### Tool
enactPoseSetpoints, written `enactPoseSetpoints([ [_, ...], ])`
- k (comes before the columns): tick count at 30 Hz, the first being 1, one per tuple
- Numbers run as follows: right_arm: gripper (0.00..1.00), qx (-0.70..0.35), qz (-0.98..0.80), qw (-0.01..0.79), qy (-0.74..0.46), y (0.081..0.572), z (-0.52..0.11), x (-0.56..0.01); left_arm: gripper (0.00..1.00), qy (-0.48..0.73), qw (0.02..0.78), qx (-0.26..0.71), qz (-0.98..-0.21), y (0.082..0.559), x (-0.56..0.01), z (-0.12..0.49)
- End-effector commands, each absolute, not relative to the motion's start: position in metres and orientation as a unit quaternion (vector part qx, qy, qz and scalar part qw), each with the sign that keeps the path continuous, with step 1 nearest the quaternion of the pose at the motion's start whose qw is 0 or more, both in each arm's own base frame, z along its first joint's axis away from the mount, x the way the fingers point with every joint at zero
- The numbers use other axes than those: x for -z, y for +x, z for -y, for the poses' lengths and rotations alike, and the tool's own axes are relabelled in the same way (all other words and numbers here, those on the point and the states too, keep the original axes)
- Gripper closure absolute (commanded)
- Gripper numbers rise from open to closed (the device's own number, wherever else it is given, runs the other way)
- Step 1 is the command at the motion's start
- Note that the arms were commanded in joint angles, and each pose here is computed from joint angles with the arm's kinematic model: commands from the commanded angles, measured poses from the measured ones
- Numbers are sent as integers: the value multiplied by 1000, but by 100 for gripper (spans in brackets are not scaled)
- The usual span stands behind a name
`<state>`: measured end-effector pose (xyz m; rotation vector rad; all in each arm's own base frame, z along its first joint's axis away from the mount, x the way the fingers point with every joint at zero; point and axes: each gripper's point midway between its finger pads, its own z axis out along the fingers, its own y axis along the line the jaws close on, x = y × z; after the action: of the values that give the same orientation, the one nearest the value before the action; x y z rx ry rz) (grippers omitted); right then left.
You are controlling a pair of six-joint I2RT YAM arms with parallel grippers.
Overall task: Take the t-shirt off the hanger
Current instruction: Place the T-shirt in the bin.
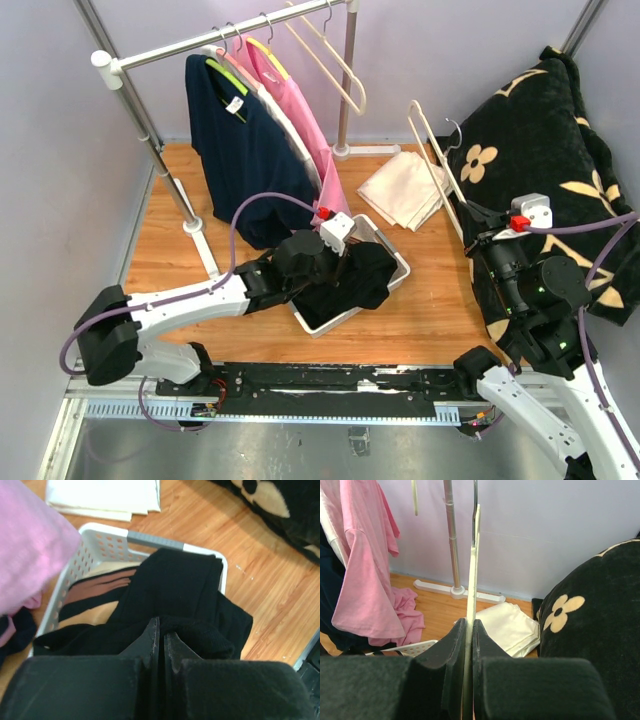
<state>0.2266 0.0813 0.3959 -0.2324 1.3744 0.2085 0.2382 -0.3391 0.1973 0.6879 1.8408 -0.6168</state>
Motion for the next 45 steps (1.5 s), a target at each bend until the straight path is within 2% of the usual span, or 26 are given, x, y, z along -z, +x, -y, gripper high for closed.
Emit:
enactPoseSetpoints([
  [1, 99, -107, -605, 783, -100, 222, -82, -416, 99, 269, 523, 275, -760, 241, -185, 351],
  [16, 99, -141, -582, 789, -136, 209, -95, -426, 100, 252, 439, 220, -834, 247, -59, 357],
  [22, 99, -167, -562, 794, -157, 201, -104, -434, 100, 240, 425, 202, -849, 248, -45, 352],
  [26, 99, -181, -551, 798, -161, 198, -109, -441, 99, 243, 436, 202, -843, 251, -63, 353],
  [29, 99, -180, -554, 797, -157, 202, -110, -443, 85, 249, 448, 211, -832, 251, -86, 356],
  [33, 99, -174, -564, 794, -146, 208, -108, -443, 52, 251, 467, 224, -818, 251, -118, 355],
  [35, 99, -171, -567, 793, -141, 211, -108, -443, 43, 251, 480, 235, -807, 249, -135, 355],
  [42, 99, -158, -575, 796, -104, 220, -98, -447, 31, 251, 518, 287, -766, 238, -197, 352],
  [45, 99, -160, -561, 806, -98, 217, -96, -456, 30, 252, 530, 308, -748, 232, -218, 350],
])
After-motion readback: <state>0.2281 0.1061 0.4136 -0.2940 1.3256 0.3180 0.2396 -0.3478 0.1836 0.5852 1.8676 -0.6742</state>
